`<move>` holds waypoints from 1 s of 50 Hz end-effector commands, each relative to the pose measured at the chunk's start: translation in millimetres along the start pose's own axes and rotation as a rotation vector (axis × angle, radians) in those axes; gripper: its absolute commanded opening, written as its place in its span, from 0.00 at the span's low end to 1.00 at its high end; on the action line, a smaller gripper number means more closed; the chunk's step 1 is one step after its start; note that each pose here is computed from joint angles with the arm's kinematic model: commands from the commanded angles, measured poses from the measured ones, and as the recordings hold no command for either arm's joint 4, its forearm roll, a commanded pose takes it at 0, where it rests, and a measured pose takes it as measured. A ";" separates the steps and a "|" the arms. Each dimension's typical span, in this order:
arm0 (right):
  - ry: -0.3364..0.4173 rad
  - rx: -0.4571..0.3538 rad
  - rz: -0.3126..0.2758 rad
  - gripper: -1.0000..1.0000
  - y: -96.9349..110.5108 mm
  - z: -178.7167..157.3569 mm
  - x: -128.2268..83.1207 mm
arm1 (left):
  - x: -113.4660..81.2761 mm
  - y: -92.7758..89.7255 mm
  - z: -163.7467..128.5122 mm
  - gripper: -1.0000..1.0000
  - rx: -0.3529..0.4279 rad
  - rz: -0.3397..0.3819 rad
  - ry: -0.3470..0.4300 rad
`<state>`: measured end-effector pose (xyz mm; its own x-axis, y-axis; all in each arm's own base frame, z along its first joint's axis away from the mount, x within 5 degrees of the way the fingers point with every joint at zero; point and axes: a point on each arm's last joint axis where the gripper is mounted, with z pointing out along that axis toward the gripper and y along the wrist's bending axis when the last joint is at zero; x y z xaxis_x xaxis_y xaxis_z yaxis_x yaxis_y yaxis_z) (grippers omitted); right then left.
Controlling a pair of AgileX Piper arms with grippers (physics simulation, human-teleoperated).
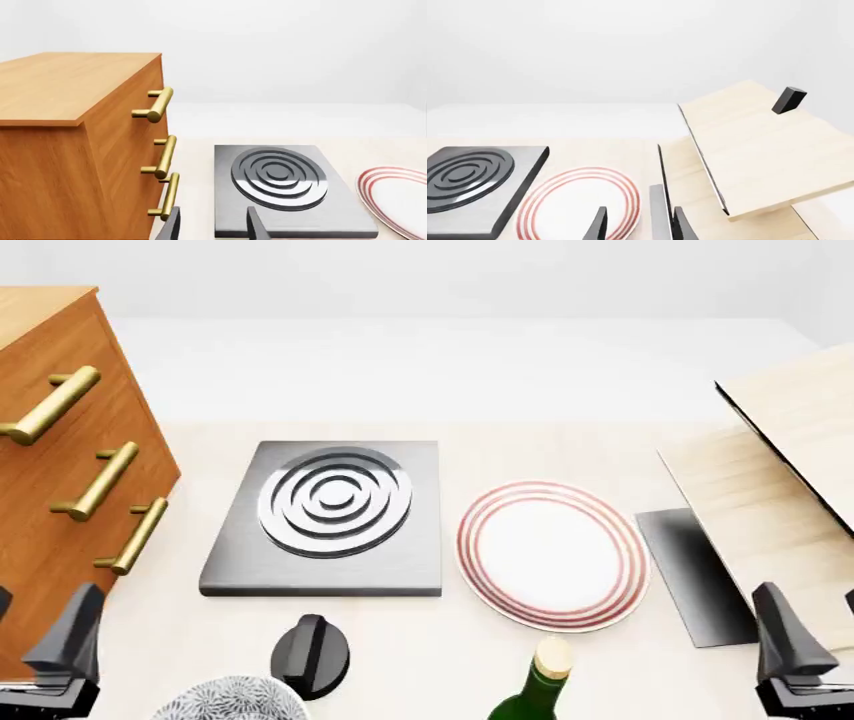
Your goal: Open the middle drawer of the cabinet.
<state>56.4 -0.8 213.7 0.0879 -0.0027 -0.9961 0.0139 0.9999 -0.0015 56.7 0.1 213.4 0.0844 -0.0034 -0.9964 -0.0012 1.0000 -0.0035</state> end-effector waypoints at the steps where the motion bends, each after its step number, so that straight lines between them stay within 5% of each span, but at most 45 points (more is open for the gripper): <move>1: 0.002 0.029 -0.002 1.00 -1.7 1.4 -0.7 | -2.2 0.0 0.4 1.00 -0.001 -0.014 -0.001; 12: -0.001 0.029 -0.005 1.00 -1.7 1.9 -0.9 | -6.4 -0.4 -1.1 1.00 0.007 0.005 -0.015; 13: -0.001 0.028 -0.003 1.00 -1.6 1.2 -0.9 | -52.1 1.0 -8.0 1.00 -0.024 -0.019 -0.174; 14: 0.000 0.029 -0.004 1.00 -1.7 1.8 -0.8 | -7.6 -0.4 -1.2 1.00 0.007 -0.007 -0.014; 31: 0.000 0.029 -0.004 1.00 -1.7 2.0 -0.9 | -4.9 -0.1 -1.0 1.00 0.002 -0.011 -0.005; 35: 0.000 0.029 -0.004 1.00 -1.7 2.0 -0.9 | -2.6 2.9 -1.0 1.00 -0.052 0.033 0.023; 37: 0.000 0.029 -0.004 1.00 -1.7 2.0 -0.9 | -8.2 2.7 -1.2 1.00 -0.049 0.023 0.016; 44: 0.000 0.029 -0.004 1.00 -1.7 2.0 -0.9 | -27.8 5.0 -4.5 1.00 -0.099 0.188 0.036; 50: 0.000 0.029 -0.004 1.00 -1.7 2.0 -0.9 | -45.6 3.2 -1.7 1.00 -0.062 0.193 0.045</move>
<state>59.0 -2.9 215.1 0.0884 -0.0081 -0.9961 0.0503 0.9987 -0.0037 50.7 3.1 241.6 0.0687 0.1310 -0.9890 -0.0700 0.9895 0.1262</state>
